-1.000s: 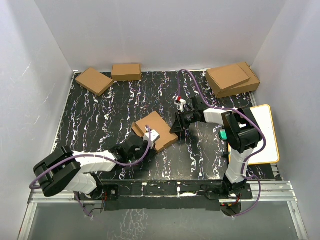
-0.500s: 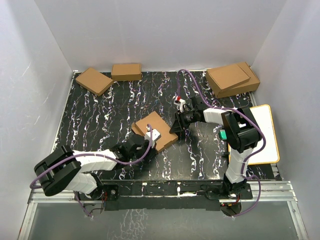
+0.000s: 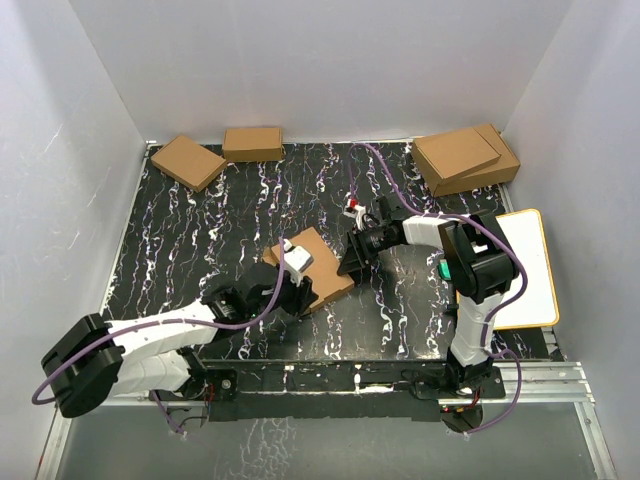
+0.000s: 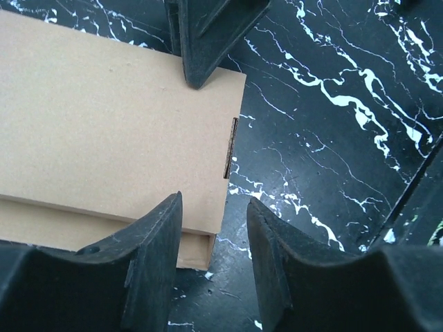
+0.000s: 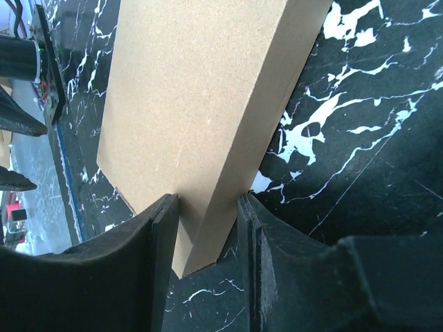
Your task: Fold the paper box
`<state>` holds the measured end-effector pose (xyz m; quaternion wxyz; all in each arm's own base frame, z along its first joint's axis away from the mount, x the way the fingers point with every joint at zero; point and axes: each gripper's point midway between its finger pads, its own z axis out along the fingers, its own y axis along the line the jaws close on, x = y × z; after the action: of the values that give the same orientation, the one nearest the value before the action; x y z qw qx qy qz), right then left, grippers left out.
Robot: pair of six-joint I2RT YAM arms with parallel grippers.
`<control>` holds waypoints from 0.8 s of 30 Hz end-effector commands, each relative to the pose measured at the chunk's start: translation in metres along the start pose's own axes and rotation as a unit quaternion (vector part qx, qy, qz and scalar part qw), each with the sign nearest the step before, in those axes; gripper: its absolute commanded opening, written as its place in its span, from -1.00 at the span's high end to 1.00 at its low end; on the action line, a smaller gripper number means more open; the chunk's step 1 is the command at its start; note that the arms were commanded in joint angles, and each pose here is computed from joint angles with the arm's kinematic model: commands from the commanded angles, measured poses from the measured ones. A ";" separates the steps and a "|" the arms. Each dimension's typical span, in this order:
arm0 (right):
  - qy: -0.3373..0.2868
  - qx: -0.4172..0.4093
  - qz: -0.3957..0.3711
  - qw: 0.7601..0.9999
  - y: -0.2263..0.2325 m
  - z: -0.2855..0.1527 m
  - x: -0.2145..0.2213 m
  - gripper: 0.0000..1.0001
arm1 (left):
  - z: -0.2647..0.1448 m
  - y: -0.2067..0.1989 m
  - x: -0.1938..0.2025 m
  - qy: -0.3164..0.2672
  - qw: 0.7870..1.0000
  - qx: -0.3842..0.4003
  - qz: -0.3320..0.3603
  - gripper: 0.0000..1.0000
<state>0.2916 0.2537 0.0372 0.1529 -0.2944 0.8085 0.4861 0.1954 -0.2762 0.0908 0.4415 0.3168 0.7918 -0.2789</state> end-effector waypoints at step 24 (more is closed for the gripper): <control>-0.009 0.003 -0.069 0.998 0.002 -0.021 -0.020 -0.01 | -0.037 0.114 -0.036 -0.037 0.934 -0.141 -0.327 -0.94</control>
<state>0.2883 0.2440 0.0380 0.1480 -0.3134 0.8040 0.4833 0.2680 -0.1877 0.1211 0.4079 -0.0275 0.8678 -0.2825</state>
